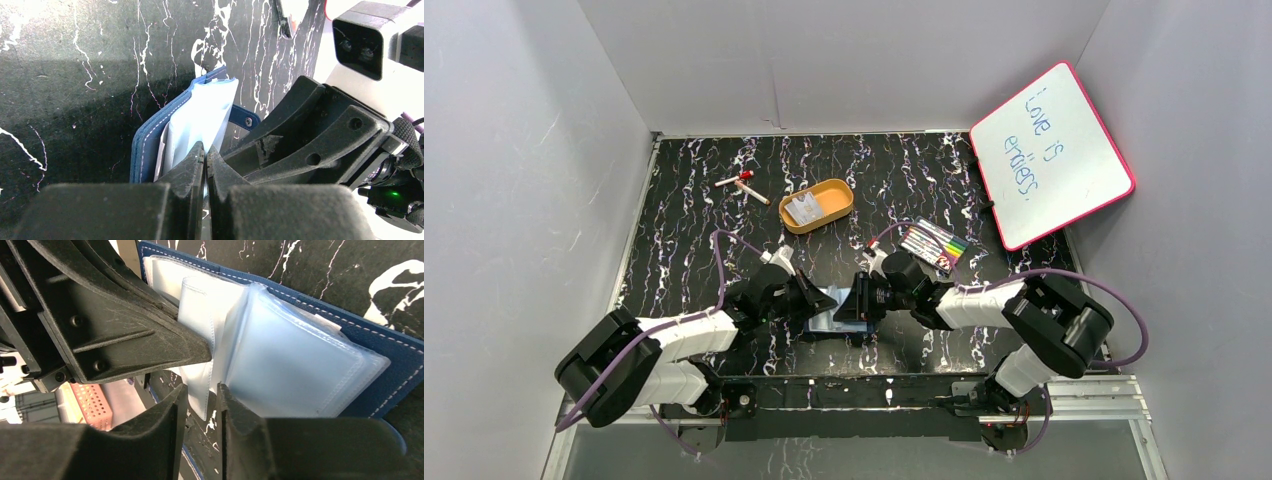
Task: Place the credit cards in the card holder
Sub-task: Open the card holder at the center of the board.
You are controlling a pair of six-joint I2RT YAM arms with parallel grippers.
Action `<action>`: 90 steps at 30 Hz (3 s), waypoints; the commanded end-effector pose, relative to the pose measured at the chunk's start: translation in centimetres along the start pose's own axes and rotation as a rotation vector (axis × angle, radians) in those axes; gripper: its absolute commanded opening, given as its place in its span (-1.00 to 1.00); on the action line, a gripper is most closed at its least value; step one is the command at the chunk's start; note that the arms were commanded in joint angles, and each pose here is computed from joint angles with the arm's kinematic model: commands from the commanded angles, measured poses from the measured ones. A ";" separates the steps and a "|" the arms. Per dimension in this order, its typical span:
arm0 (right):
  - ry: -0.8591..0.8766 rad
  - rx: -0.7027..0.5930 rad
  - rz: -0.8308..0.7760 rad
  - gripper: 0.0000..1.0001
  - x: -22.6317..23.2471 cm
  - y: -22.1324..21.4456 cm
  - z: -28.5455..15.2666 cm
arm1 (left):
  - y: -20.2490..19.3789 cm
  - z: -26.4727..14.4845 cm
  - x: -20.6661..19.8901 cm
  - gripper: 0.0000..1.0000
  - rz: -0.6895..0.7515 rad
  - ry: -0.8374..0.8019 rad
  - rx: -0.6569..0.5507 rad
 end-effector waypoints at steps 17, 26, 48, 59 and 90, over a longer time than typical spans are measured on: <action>-0.023 -0.029 -0.138 -1.00 1.4 2.2 0.1 | 2.4 -2.2 -0.9 -0.01 0.157 0.143 -0.097; 0.044 -0.025 -0.165 -1.00 2.6 2.9 1.1 | 3.2 -2.2 -2.3 0.00 0.211 0.131 -0.109; 0.098 -0.016 -0.177 -0.02 2.7 4.2 4.6 | 5.0 -6.5 -1.5 0.00 0.187 0.241 -0.303; 0.052 0.031 -0.190 0.20 1.5 4.3 6.3 | 6.0 -8.0 -3.9 -0.02 0.247 0.167 -0.343; -0.063 -0.073 -0.186 0.26 3.6 4.0 -1.1 | 6.1 -6.4 -4.4 0.04 0.460 0.258 -0.179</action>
Point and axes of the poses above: each gripper's point midway between its finger pads, its own z axis out along the fingers, its own x axis along the line the jaws close on, y = z × x, the point moved 6 cm from there along -z, back along the fingers, and after that the axes turned 2 degrees about -z, right-handed, at the moved point
